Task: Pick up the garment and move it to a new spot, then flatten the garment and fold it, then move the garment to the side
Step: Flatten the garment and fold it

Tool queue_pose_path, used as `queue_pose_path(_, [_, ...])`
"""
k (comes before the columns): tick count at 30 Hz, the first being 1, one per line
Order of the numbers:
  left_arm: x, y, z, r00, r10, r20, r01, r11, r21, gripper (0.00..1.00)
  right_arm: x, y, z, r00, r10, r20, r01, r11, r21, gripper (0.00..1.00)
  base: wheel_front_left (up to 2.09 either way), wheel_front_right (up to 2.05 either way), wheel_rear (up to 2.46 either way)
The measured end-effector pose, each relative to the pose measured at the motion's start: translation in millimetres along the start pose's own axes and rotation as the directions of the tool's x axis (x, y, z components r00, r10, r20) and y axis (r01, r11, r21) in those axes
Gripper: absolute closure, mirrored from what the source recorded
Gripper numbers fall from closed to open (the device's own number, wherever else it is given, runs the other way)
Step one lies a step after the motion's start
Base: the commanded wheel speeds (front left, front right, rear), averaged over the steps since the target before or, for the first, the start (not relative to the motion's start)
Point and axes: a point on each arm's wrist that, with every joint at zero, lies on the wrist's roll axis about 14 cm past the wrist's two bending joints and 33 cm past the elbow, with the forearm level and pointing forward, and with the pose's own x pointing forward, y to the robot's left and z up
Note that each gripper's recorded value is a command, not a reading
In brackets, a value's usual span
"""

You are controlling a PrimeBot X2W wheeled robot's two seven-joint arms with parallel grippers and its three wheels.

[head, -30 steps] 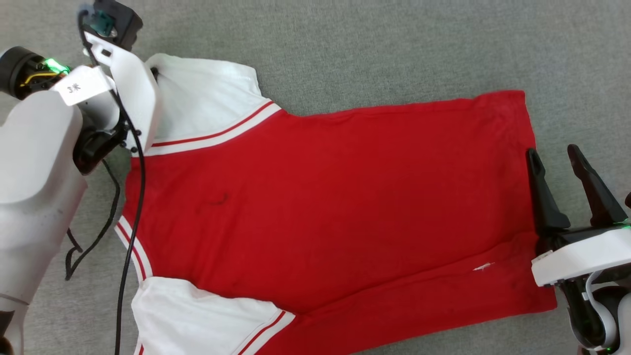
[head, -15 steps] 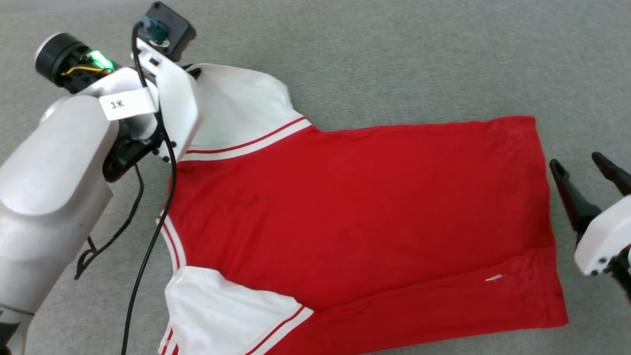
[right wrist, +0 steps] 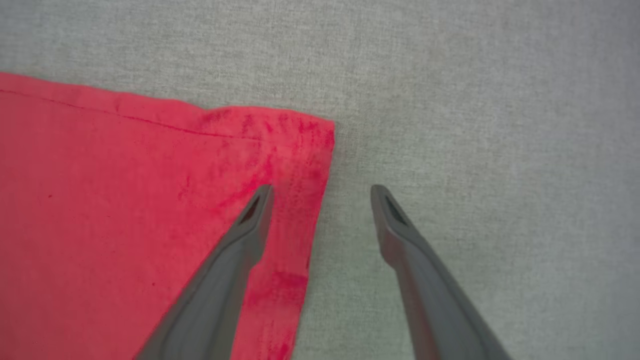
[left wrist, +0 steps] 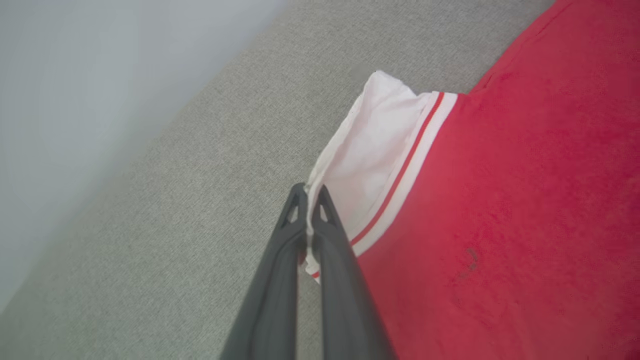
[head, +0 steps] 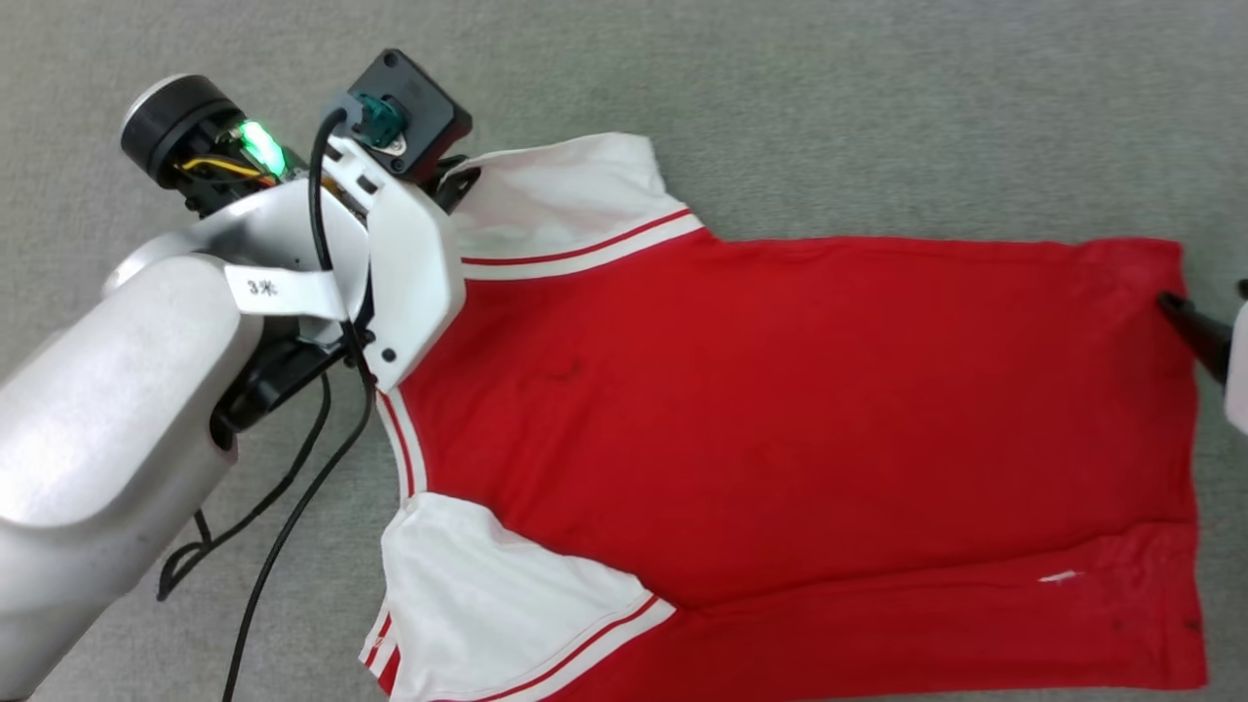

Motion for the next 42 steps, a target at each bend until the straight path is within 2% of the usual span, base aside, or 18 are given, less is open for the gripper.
queue_pose_path(11, [-12, -12, -2, 1.000, -0.019, 0.023, 0.018, 1.000, 0.007, 1.00, 41, 13, -6, 0.992, 0.008, -0.126, -0.025, 0.991, -0.132, 0.00, 0.00, 0.00, 0.00])
queue_pose_path(17, [-15, -13, -5, 1.000, -0.016, 0.022, 0.016, 1.000, 0.001, 1.00, 53, 18, -13, 0.989, 0.021, -0.144, -0.043, 0.987, -0.153, 0.00, 0.00, 0.00, 0.00])
queue_pose_path(18, [-15, -13, -6, 1.000, -0.017, 0.020, 0.017, 1.000, -0.001, 1.00, 54, 19, -14, 0.989, 0.022, -0.147, -0.046, 0.986, -0.161, 0.09, 0.00, 0.00, 0.00])
queue_pose_path(19, [-16, -13, -7, 1.000, -0.017, 0.017, 0.017, 1.000, -0.002, 1.00, 55, 19, -15, 0.989, 0.024, -0.148, -0.048, 0.985, -0.165, 0.61, 0.00, 0.00, 0.00])
queue_pose_path(20, [-16, -14, -8, 1.000, -0.017, 0.014, 0.017, 1.000, -0.004, 1.00, 56, 19, -15, 0.989, 0.028, -0.145, -0.052, 0.985, -0.165, 0.94, 0.00, 0.00, 0.00])
queue_pose_path(21, [-16, -14, -10, 1.000, -0.018, 0.012, 0.018, 1.000, -0.006, 1.00, 56, 19, -14, 0.990, 0.028, -0.139, -0.051, 0.985, -0.164, 1.00, 0.00, 0.00, 0.00])
queue_pose_path(26, [-22, -17, -11, 1.000, -0.002, 0.023, 0.002, 0.999, -0.035, 1.00, 52, 20, 5, 0.999, 0.053, -0.005, -0.053, 0.995, -0.087, 1.00, 0.00, 0.00, 0.00])
queue_pose_path(33, [-40, -19, -9, 0.998, 0.038, 0.053, -0.034, 0.997, -0.063, 1.00, 29, 13, 27, 0.986, 0.055, 0.157, -0.060, 0.998, 0.029, 1.00, 0.00, 0.00, 0.00])
queue_pose_path(42, [-72, -25, 0, 0.988, 0.099, 0.121, -0.086, 0.990, -0.109, 1.00, -5, 13, 22, 0.965, 0.067, 0.252, -0.100, 0.988, 0.120, 1.00, 0.00, 0.00, 0.00])
